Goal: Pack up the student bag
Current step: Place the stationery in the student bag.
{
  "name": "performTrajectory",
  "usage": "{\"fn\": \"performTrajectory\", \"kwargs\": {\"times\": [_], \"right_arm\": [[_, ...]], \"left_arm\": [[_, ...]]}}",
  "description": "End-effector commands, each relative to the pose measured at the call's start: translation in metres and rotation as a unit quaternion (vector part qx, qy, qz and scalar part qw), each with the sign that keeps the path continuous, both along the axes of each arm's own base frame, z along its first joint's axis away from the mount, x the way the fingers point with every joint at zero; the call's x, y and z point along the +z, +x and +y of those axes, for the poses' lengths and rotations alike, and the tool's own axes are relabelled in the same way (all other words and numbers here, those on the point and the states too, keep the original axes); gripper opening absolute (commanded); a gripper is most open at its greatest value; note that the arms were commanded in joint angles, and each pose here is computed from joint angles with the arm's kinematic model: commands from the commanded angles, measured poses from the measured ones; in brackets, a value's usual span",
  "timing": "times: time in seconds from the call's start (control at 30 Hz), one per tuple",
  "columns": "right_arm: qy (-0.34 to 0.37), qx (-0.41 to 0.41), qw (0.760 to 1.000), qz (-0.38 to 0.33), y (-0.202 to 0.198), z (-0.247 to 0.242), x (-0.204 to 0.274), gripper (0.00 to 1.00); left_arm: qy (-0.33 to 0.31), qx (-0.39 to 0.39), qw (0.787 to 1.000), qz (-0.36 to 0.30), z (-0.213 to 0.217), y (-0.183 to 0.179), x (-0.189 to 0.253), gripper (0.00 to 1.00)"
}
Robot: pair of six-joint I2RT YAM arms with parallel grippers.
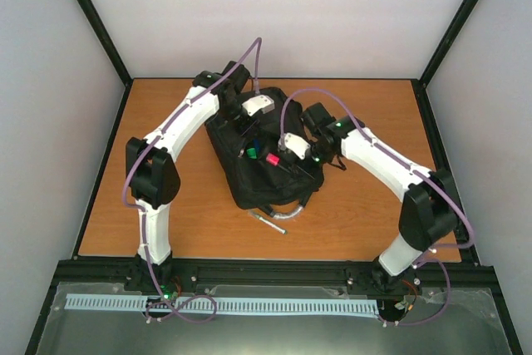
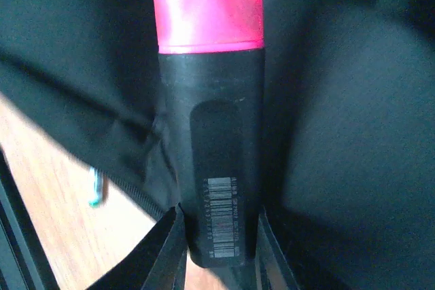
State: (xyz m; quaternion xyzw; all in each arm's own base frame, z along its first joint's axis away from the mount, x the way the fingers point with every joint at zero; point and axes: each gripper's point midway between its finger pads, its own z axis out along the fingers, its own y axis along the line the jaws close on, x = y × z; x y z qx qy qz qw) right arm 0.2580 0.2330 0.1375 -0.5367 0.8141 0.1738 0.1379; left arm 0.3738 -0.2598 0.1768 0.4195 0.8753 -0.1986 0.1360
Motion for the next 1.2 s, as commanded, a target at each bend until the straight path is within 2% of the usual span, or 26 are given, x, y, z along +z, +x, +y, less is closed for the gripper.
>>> {"fn": "performTrajectory", "kwargs": {"times": [0.0,0.2,0.43,0.57,0.6,0.63,0.93,1.03,1.17], "right_arm": [[0.045,-0.111,0.992,0.035,0.03,0.026,0.01,0.04],[0.042,-0.191,0.979,0.058,0.057,0.036,0.001,0.03],[0.062,-0.22,0.97,0.084,0.068,0.05,0.0,0.04],[0.065,-0.22,0.97,0.084,0.07,0.053,0.0,0.22],[0.068,-0.217,0.97,0.086,0.069,0.054,0.001,0.29],[0.07,-0.213,0.971,0.086,0.068,0.054,0.002,0.32],[0.083,-0.153,0.981,0.086,0.039,0.048,0.01,0.43],[0.09,-0.111,0.987,0.074,0.03,0.046,0.017,0.42],[0.114,-0.024,0.993,0.018,0.02,0.047,0.039,0.33]], "left_arm": [[-0.043,-0.017,0.999,-0.029,-0.021,-0.001,0.032,0.05],[-0.03,-0.019,0.999,-0.031,-0.017,-0.003,0.029,0.05],[-0.021,-0.023,0.999,-0.033,-0.015,-0.008,0.028,0.05],[-0.02,-0.024,0.999,-0.032,-0.014,-0.009,0.027,0.05],[-0.02,-0.024,0.999,-0.032,-0.014,-0.009,0.026,0.05],[-0.02,-0.024,0.999,-0.032,-0.014,-0.009,0.027,0.05],[-0.016,-0.025,0.999,-0.034,-0.014,-0.008,0.026,0.05],[-0.014,-0.026,0.999,-0.036,-0.012,-0.009,0.026,0.05],[-0.011,-0.027,0.999,-0.036,-0.011,-0.011,0.026,0.05]]}}
